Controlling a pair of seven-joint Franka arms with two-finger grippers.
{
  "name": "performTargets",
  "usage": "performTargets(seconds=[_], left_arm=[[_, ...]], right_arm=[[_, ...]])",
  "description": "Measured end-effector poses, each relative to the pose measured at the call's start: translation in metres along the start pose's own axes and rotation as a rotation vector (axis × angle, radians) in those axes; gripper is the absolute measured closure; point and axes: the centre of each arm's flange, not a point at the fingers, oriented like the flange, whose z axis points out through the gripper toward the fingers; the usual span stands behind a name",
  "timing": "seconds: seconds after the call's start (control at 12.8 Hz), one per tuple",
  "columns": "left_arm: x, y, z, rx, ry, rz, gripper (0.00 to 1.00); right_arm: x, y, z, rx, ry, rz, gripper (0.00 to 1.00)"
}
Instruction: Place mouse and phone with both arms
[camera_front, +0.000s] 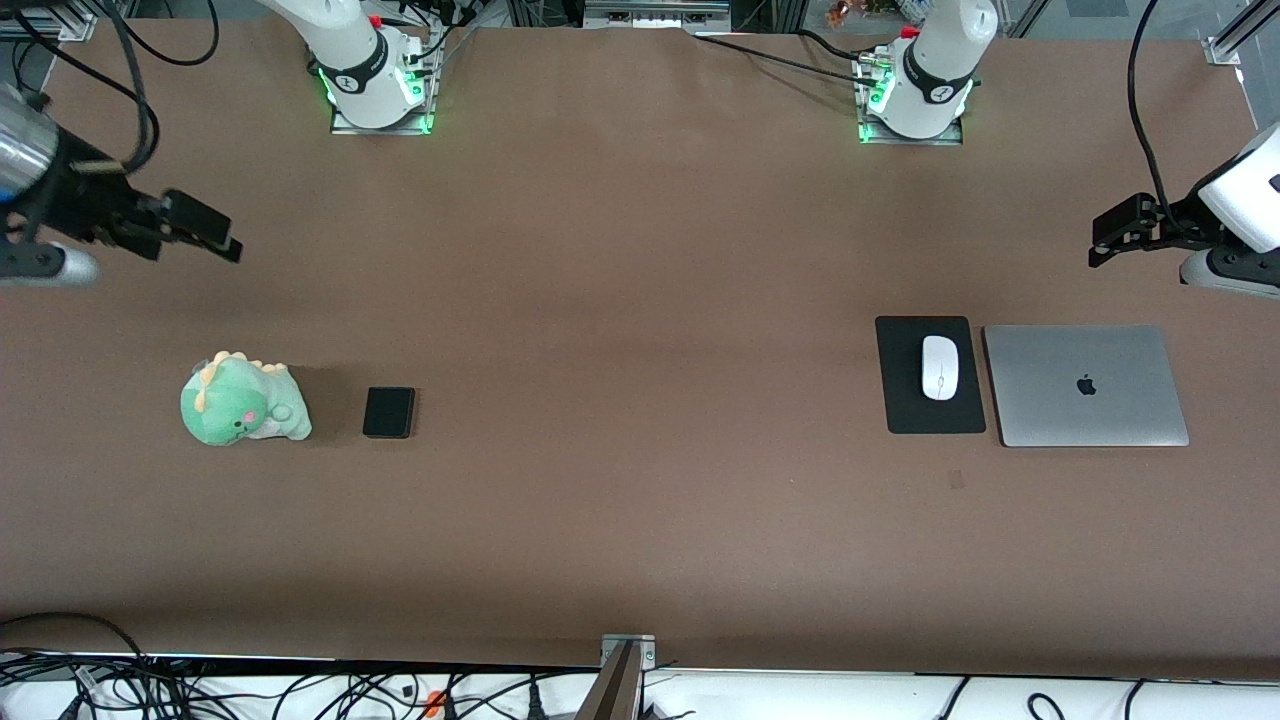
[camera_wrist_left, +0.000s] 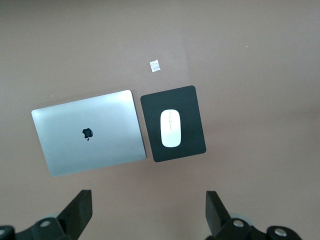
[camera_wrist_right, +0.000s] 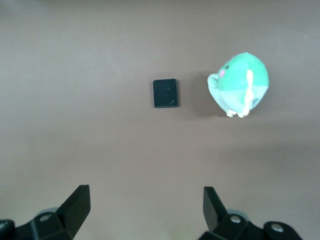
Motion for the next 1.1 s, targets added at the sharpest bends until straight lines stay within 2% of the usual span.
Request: performTargets(seconds=[0.39,1.1], left_arm=[[0.0,0.0,0.0,0.0,0.0,0.0,0.0],[0.0,0.001,0.0,0.0,0.0,0.002,0.0]], right_arm=[[-0.015,0.013,0.015,-0.047,-0.052,0.007,0.0],[-0.02,0.02,0.039,-0.09,-0.041,0.0,0.0]])
